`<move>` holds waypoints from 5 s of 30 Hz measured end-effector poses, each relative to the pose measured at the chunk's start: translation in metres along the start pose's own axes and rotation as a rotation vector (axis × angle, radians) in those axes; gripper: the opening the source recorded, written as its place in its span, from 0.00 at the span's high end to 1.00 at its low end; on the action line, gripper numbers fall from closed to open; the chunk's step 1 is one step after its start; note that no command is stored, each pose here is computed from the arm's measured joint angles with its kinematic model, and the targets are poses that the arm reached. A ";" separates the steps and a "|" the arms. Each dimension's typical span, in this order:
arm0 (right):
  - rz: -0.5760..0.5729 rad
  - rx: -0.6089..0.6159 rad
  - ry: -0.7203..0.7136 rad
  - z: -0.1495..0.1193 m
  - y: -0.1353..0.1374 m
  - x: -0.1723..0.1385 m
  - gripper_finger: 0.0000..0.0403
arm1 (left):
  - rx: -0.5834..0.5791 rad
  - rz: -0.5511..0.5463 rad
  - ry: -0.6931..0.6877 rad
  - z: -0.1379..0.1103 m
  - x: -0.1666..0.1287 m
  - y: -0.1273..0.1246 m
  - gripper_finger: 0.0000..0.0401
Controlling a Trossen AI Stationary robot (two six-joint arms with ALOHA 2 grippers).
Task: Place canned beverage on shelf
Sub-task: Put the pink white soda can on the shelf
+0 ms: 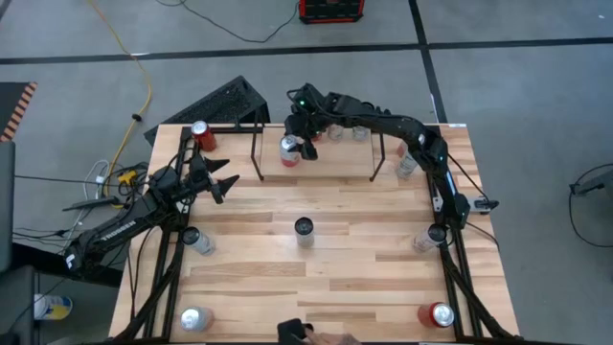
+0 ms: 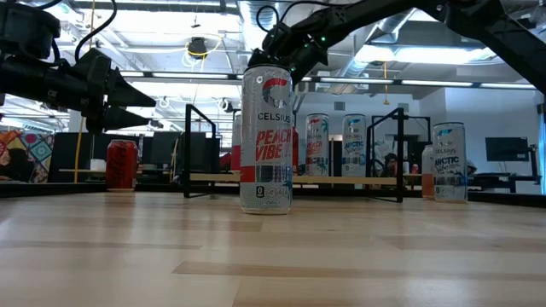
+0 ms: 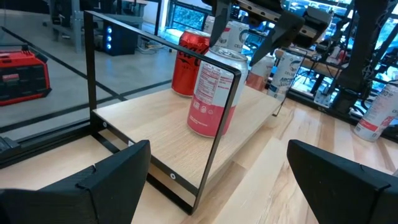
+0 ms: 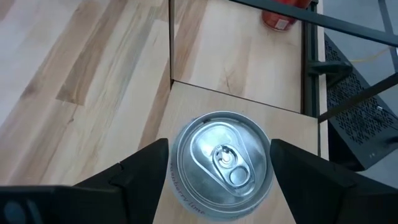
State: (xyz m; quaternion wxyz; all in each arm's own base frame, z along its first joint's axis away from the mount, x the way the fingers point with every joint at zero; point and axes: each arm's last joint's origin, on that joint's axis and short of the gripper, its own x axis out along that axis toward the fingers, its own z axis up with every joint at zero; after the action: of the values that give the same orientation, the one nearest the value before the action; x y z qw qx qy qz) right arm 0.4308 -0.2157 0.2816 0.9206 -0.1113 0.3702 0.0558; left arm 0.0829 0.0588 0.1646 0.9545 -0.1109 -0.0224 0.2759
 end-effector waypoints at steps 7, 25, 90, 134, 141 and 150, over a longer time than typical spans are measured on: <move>-0.054 0.050 0.027 0.006 0.006 0.003 0.24 | 0.000 0.000 0.000 0.000 0.000 0.000 0.09; -0.221 0.229 0.048 0.025 0.029 0.014 0.24 | 0.000 0.000 0.001 0.000 0.000 0.000 0.09; 0.054 0.018 -0.094 -0.009 -0.018 -0.008 0.24 | 0.000 0.012 0.000 0.000 0.000 0.000 0.09; -0.220 0.483 -0.036 0.009 0.002 0.027 0.24 | 0.000 0.014 0.000 0.000 0.000 0.000 0.09; -0.314 0.603 -0.058 0.016 0.008 0.031 0.24 | 0.000 0.014 0.000 0.000 0.000 0.000 0.09; -0.325 0.638 -0.084 0.018 0.009 0.032 0.24 | 0.000 0.015 0.000 0.000 0.000 0.000 0.09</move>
State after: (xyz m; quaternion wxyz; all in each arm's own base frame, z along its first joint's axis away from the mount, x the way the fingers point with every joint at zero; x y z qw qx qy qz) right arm 0.4640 -0.2022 0.2708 0.9201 0.1267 0.3084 -0.2055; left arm 0.0827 0.0592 0.1643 0.9524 -0.1112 -0.0215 0.2829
